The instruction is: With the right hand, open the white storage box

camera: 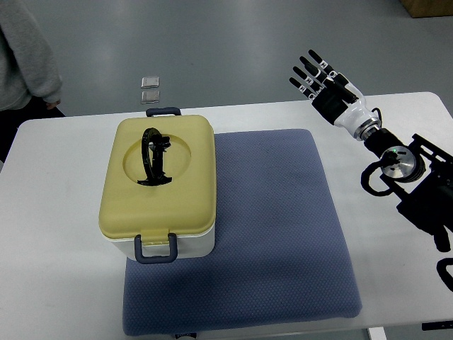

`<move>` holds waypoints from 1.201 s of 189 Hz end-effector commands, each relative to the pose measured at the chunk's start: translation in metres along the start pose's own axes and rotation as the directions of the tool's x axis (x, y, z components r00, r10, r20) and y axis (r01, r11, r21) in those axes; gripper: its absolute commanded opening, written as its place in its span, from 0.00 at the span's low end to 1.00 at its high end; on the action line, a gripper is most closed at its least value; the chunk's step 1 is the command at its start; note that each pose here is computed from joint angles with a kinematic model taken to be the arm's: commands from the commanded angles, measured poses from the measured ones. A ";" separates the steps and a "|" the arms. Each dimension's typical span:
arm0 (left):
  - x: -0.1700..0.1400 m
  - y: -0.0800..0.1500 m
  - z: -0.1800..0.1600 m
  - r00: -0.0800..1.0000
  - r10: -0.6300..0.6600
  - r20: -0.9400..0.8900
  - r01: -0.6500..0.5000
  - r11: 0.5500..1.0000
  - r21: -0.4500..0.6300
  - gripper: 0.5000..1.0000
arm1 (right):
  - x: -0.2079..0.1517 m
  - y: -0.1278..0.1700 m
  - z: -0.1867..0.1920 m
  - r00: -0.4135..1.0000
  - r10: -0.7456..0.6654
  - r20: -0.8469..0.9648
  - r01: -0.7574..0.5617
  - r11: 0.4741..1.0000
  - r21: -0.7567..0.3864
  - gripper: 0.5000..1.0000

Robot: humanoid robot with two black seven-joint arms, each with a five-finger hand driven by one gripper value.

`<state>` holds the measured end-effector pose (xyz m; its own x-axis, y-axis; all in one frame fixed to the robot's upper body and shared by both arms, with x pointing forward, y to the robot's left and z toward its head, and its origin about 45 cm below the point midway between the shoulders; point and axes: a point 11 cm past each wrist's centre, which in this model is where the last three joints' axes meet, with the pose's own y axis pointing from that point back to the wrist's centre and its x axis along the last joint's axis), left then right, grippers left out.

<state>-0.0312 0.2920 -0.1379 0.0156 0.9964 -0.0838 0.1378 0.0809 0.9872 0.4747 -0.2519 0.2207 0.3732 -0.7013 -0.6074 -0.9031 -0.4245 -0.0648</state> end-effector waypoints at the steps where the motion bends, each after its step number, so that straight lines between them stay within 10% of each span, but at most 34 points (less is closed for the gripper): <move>1: 0.000 0.000 0.000 1.000 0.000 0.001 0.000 1.000 0.000 1.00 | -0.023 -0.014 -0.026 0.958 -0.136 -0.251 0.115 0.989 -0.097 0.92; 46: 0.000 0.000 0.000 1.000 0.000 -0.002 0.000 1.000 0.000 1.00 | -0.108 -0.039 -0.071 0.445 -0.482 -0.755 0.200 0.875 -0.441 0.92; 114: 0.000 0.000 0.001 1.000 -0.001 -0.008 0.001 1.000 -0.004 1.00 | -0.223 -0.054 -0.066 -0.169 -0.591 -0.789 0.189 0.766 -0.614 0.92; 227: -0.001 0.000 0.000 1.000 -0.002 -0.004 0.002 1.000 -0.002 1.00 | -0.244 -0.054 0.029 -0.242 -0.687 -0.685 0.208 0.653 -0.729 0.92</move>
<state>-0.0306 0.2919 -0.1379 0.0079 0.9964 -0.0839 0.1355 0.0820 0.9874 0.4285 -0.0424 0.3600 0.6577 0.0709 0.7500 -0.3680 -0.8385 0.4020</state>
